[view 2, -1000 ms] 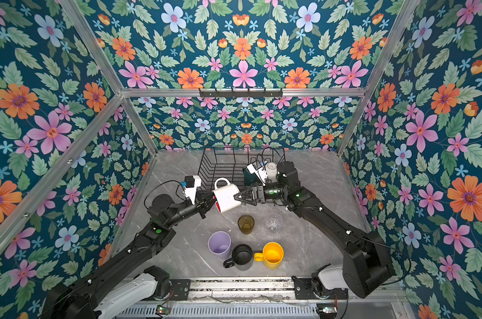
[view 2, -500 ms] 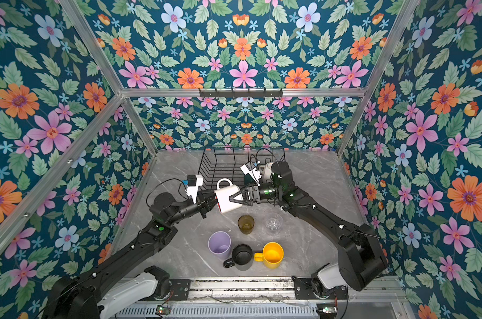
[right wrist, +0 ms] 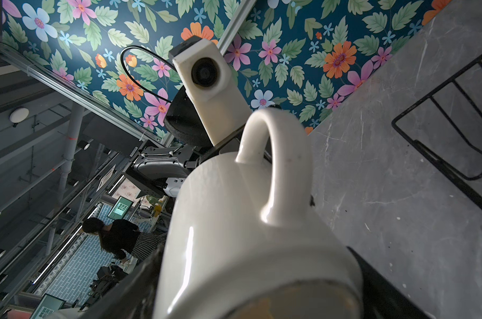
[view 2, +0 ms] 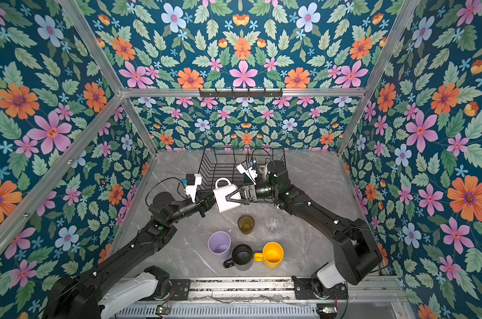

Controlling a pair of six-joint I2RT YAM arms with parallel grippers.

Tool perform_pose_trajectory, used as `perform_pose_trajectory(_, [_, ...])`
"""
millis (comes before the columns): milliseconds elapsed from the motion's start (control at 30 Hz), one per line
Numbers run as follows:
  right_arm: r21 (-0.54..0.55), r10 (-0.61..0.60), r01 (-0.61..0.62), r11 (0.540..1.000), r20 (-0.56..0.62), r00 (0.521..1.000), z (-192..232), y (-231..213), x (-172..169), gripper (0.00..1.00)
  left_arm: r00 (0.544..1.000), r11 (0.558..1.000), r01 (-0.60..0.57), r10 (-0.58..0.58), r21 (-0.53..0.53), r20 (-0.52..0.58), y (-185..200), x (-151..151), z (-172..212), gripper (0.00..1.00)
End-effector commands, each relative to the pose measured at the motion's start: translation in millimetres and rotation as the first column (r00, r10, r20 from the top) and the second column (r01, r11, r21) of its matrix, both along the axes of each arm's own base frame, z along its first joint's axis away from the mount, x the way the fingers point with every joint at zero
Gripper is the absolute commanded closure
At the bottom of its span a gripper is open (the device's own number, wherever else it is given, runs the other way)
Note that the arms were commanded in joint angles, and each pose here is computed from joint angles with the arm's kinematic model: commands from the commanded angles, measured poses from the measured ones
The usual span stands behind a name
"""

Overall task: Load the cups into the dish rack
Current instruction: 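Open the left gripper and pull it back while the right gripper holds the mug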

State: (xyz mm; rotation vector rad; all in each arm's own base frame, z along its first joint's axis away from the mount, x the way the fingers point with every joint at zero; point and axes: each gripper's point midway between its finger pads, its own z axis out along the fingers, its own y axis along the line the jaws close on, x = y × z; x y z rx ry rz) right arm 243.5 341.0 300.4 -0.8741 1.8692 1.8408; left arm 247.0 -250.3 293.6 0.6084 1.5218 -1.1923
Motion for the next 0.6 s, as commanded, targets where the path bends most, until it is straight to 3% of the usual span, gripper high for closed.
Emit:
perform_pose_trajectory(0, [-0.014, -0.014, 0.014, 1.0, -0.006, 1.0, -4.8, 7.9, 1.3, 0.06, 0.992, 0.996, 0.053, -0.044, -0.07, 0.118, -2.3, -11.6, 33.7, 1.0])
perform_pose_trajectory(267, [-0.028, -0.029, 0.029, 0.999, -0.006, 1.0, -5.7, 8.9, 3.3, 0.13, 0.992, 0.996, 0.049, -0.04, -0.073, 0.117, -1.0, -10.9, 34.7, 1.0])
perform_pose_trajectory(567, [-0.06, -0.048, 0.047, 0.997, -0.021, 0.999, -13.6, 8.6, 6.0, 0.44, 0.993, 0.996, 0.043, -0.034, -0.075, 0.115, -0.4, -8.7, 35.8, 1.0])
